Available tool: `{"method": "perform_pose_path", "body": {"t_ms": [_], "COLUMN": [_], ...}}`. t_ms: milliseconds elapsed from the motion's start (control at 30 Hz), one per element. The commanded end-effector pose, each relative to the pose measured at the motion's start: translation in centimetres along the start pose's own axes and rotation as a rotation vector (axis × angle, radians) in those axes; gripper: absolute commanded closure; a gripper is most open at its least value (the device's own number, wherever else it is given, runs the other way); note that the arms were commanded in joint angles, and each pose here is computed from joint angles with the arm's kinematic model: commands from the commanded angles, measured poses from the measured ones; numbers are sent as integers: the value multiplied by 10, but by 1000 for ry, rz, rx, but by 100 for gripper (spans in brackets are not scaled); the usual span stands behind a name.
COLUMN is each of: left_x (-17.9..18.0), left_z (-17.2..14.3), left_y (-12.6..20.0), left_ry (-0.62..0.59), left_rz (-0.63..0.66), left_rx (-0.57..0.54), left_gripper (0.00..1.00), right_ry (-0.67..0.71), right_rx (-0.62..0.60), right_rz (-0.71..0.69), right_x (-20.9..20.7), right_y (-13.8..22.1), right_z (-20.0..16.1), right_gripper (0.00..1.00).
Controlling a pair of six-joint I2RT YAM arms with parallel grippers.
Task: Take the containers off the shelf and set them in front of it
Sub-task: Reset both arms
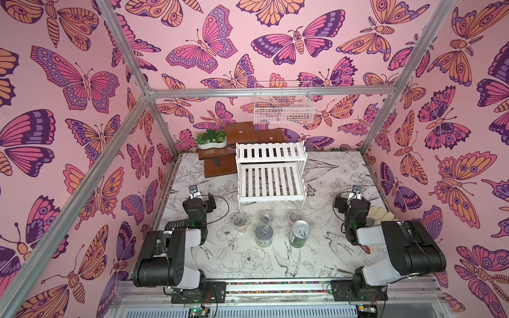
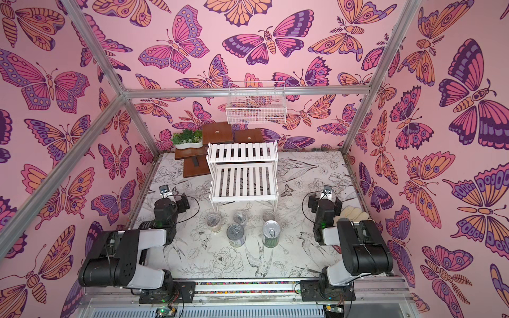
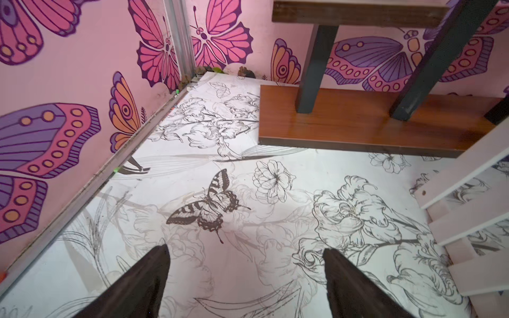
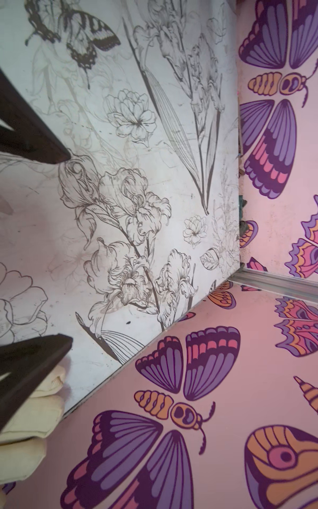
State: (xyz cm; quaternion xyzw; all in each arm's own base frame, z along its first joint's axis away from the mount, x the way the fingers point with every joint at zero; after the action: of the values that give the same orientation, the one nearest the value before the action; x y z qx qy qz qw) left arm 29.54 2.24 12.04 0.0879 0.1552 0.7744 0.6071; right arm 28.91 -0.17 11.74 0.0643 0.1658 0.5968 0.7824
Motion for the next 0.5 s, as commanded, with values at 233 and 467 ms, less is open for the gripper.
{"method": "perform_pose_path", "body": {"t_ms": [233,467], "left_x": [4,4], "left_z": [4,5], "left_y": [-8,-8], "left_ry": [43,41], "left_rz": [41,41], "left_rx": [-19,-19], "left_gripper": [2,0], "right_ry": [-28,-29], "right_rx": [-12,6], "right_rz": [-35,-19], "right_x": [-4,-4], "right_y": [-4,-7], "right_z": [12,12], "right_gripper": [1,1]}}
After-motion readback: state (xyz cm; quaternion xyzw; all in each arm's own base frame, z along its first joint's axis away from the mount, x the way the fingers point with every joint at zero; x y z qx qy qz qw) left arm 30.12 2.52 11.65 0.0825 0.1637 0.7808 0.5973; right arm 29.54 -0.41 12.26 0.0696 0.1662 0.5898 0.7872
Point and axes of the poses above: each gripper's point midway between its finger pads, its own y axis back along the fingers, its own x axis along the line the jaws close on, z = x × y, the point moved 9 cm from there along y, back along the fingers, and after that the axes turned 2 degrees about y, right-handed, at the moved point
